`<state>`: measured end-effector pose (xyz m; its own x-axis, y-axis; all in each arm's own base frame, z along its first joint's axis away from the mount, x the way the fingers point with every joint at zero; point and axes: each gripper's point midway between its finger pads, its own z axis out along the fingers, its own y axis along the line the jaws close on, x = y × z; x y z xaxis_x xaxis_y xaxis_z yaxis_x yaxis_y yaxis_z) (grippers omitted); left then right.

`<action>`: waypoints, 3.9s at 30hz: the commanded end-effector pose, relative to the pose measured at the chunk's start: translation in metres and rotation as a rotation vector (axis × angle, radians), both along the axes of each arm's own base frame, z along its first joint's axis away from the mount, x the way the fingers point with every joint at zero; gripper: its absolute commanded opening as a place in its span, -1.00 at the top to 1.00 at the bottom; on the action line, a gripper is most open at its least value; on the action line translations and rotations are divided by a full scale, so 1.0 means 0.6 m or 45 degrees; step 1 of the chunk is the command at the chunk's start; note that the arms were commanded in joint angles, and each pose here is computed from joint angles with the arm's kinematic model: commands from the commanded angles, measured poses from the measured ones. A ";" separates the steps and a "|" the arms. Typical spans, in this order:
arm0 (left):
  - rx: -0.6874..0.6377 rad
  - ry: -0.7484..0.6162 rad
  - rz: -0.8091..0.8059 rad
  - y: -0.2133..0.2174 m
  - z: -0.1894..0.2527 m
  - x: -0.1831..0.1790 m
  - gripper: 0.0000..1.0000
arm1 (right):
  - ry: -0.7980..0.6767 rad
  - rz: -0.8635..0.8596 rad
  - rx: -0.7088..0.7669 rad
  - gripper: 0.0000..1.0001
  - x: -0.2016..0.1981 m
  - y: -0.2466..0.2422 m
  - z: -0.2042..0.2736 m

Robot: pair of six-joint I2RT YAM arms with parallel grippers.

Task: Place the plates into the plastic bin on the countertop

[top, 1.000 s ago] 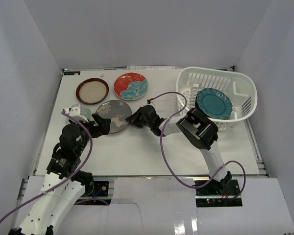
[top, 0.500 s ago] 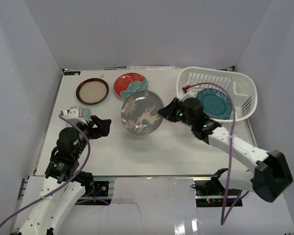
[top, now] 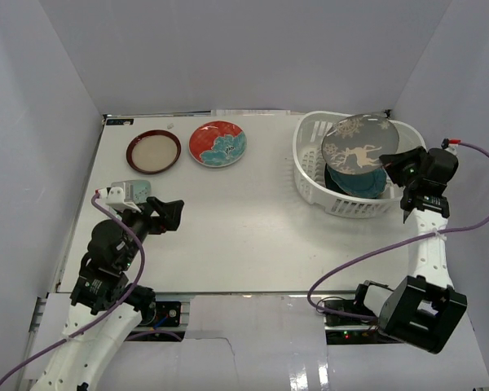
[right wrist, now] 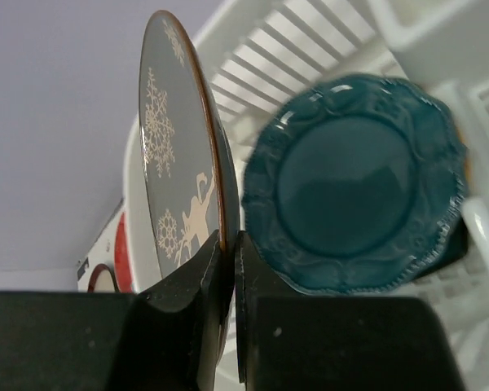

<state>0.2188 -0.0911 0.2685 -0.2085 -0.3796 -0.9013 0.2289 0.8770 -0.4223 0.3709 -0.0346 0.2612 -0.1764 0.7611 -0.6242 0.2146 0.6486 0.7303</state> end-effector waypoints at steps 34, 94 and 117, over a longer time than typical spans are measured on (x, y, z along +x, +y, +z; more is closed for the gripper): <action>-0.159 0.236 -0.064 -0.075 -0.020 0.092 -0.96 | 0.428 -0.075 -0.343 -0.80 -0.023 -0.085 -0.134; -0.618 0.751 0.442 -0.097 -0.387 0.532 1.00 | -0.209 0.705 -0.242 0.35 -0.180 0.254 0.001; -0.812 0.165 -0.268 -0.114 0.016 0.172 1.00 | -0.173 1.242 -0.120 -0.88 -0.240 0.438 0.017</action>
